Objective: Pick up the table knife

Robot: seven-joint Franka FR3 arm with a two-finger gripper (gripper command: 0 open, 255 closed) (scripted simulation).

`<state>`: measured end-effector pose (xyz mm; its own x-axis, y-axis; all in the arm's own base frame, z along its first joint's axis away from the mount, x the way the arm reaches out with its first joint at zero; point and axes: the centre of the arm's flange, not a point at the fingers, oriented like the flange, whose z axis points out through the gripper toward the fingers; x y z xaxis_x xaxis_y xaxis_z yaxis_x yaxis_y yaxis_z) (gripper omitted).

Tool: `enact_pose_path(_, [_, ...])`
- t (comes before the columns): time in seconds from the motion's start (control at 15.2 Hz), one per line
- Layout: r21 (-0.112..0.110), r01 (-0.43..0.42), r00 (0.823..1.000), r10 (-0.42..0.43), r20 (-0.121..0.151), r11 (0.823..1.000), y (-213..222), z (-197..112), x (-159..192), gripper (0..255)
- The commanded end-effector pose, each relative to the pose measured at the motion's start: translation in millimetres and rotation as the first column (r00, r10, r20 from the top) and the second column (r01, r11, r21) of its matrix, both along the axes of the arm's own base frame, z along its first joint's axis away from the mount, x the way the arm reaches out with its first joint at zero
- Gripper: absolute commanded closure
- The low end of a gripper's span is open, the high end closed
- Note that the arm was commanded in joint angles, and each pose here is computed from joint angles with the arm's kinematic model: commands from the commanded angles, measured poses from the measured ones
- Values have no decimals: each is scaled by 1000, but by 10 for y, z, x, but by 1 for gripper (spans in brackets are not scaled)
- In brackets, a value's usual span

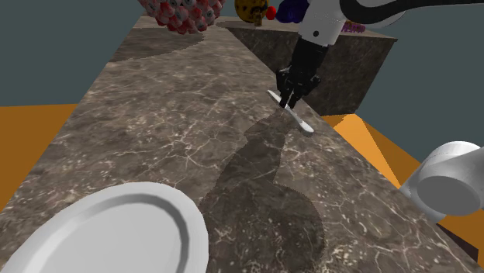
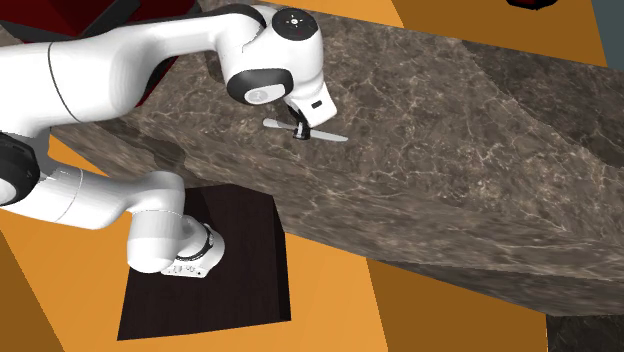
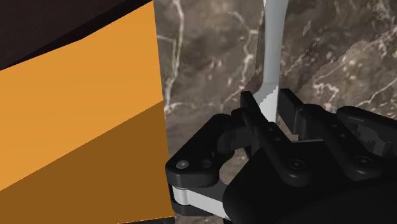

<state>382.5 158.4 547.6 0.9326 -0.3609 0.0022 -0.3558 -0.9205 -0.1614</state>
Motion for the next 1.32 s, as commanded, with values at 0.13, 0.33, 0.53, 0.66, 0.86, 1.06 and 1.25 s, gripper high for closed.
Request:
enact_pose_path(0.13, [1, -3, 1000, 3, -4, 1000, 15, -27, -7, 255])
enact_pose_path(0.33, [1, -3, 1000, 3, -4, 1000, 15, 37, 1, 255])
enact_pose_path(0.53, [1, -3, 1000, 3, -4, 1000, 15, 195, 1, 255])
enact_pose_path(0.66, [1, -3, 1000, 3, -4, 1000, 15, 301, 1, 255])
enact_pose_path(0.86, [1, -3, 1000, 3, -4, 1000, 15, 459, 1, 255])
enact_pose_path(1.06, [1, -3, 1000, 3, -4, 1000, 15, 618, 1, 255])
enact_pose_path(1.25, [1, -3, 1000, 3, -4, 1000, 15, 776, 1, 255])
